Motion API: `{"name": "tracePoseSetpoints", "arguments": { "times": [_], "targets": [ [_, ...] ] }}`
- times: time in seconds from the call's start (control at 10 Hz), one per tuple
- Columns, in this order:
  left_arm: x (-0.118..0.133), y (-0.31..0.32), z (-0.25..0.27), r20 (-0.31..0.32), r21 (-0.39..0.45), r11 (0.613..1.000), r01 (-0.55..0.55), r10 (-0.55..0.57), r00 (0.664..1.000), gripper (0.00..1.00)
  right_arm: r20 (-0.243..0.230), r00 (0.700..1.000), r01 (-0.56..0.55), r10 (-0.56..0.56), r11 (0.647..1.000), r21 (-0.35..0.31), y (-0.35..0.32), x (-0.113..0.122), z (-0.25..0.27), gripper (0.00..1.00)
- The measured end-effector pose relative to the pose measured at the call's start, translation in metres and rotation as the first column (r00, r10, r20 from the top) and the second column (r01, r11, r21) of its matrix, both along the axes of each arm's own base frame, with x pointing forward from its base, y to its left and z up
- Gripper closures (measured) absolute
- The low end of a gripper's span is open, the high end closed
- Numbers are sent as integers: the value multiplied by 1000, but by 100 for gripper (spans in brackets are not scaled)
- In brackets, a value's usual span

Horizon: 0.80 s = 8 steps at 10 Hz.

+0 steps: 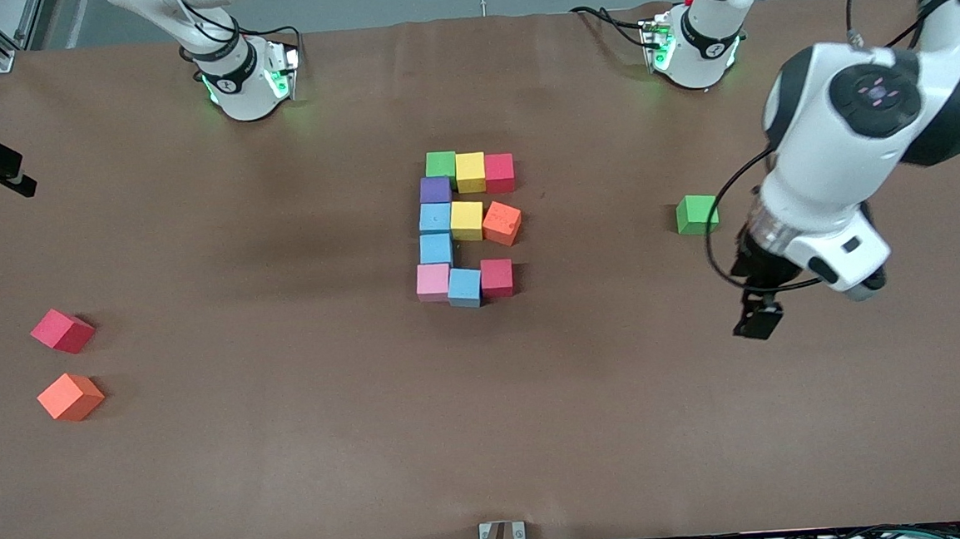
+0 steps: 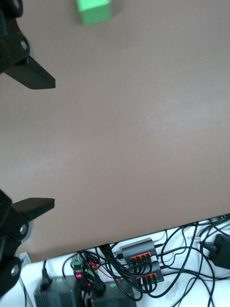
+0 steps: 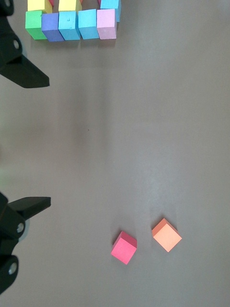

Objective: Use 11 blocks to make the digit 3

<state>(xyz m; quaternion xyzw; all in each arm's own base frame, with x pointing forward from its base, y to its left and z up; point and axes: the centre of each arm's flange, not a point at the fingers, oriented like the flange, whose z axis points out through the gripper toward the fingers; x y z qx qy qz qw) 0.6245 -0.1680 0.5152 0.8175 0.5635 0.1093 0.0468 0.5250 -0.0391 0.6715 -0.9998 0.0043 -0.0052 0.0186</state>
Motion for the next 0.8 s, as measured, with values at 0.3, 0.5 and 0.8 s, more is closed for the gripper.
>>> {"name": "tracePoseSetpoints", "arguments": {
  "times": [0.3,0.5,0.8],
  "targets": [
    [-14,48,26,-14,45,962,270,-269,963,0,0,1000,0,0,1000,0,0,0,0,0],
    [-23,102,43,-63,24,893,449,-447,892,0,1,1000,0,0,1000,0,0,0,0,0],
    [-59,153,81,-129,-3,699,715,-710,693,0,1,1000,-1,1,1000,0,0,0,0,0]
  ]
}}
